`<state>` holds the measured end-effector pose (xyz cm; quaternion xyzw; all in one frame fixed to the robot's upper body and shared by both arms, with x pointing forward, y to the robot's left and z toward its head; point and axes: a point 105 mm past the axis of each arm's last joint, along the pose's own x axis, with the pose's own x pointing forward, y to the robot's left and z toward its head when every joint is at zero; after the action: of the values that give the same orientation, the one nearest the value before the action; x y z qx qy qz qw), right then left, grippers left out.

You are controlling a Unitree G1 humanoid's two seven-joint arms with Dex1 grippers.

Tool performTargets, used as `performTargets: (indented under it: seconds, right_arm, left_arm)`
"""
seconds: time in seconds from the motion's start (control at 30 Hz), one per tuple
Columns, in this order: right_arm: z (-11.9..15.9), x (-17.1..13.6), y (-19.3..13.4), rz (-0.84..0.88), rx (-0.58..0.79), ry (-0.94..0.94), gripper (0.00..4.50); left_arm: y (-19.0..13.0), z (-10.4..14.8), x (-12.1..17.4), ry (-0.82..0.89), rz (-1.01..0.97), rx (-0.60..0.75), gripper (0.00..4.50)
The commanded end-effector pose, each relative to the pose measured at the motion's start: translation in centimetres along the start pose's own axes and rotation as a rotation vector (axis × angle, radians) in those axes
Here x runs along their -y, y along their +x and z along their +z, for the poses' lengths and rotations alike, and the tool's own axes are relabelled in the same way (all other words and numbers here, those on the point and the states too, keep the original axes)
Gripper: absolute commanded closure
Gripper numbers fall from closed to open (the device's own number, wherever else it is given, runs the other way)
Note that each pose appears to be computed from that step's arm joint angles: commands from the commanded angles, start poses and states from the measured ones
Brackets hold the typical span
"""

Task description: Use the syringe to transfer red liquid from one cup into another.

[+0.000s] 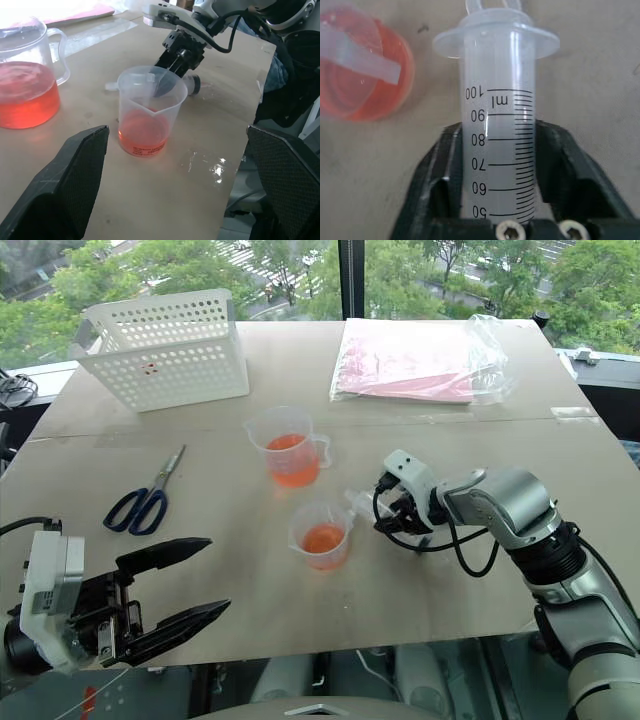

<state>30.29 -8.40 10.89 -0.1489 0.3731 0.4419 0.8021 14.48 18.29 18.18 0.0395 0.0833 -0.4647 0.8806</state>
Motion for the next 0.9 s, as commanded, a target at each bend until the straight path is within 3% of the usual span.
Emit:
performTargets:
  seconds: [0.03, 0.1, 0.23, 0.3, 0.37, 0.5, 0.67, 0.9]
  right_arm:
    - [-0.2, 0.9, -1.0, -0.029, -0.005, -0.063, 3.11]
    - [0.5, 1.3, -2.5, -0.017, 0.055, -0.109, 3.11]
    - [5.2, -1.0, -7.7, 0.211, 0.409, -0.187, 3.11]
    - [8.2, -2.6, -10.6, 0.333, 0.648, -0.226, 3.11]
    - [12.0, -2.9, -12.0, 0.331, 0.875, -0.224, 3.11]
    - [18.9, -3.0, -11.1, 0.173, 1.177, -0.266, 3.11]
    - [23.1, -4.0, -6.8, 0.096, 1.310, -0.223, 3.11]
    - [23.7, -6.0, -2.8, 0.147, 1.363, -0.160, 3.11]
  left_arm:
    - [0.0, 0.3, 0.6, 0.043, -0.007, 0.013, 0.00]
    - [-0.1, 0.3, 0.4, 0.045, 0.001, 0.025, 0.00]
    - [-0.3, 0.7, -0.5, 0.028, 0.055, 0.081, 0.00]
    - [-0.4, 1.0, -1.1, 0.017, 0.091, 0.118, 0.00]
    - [-0.4, 1.5, -2.3, 0.013, 0.150, 0.166, 0.00]
    - [-1.0, 3.1, -5.8, 0.004, 0.335, 0.284, 0.00]
    - [-1.9, 4.9, -10.3, 0.035, 0.556, 0.309, 0.00]
    - [-2.7, 8.4, -13.1, 0.089, 0.653, 0.338, 0.00]
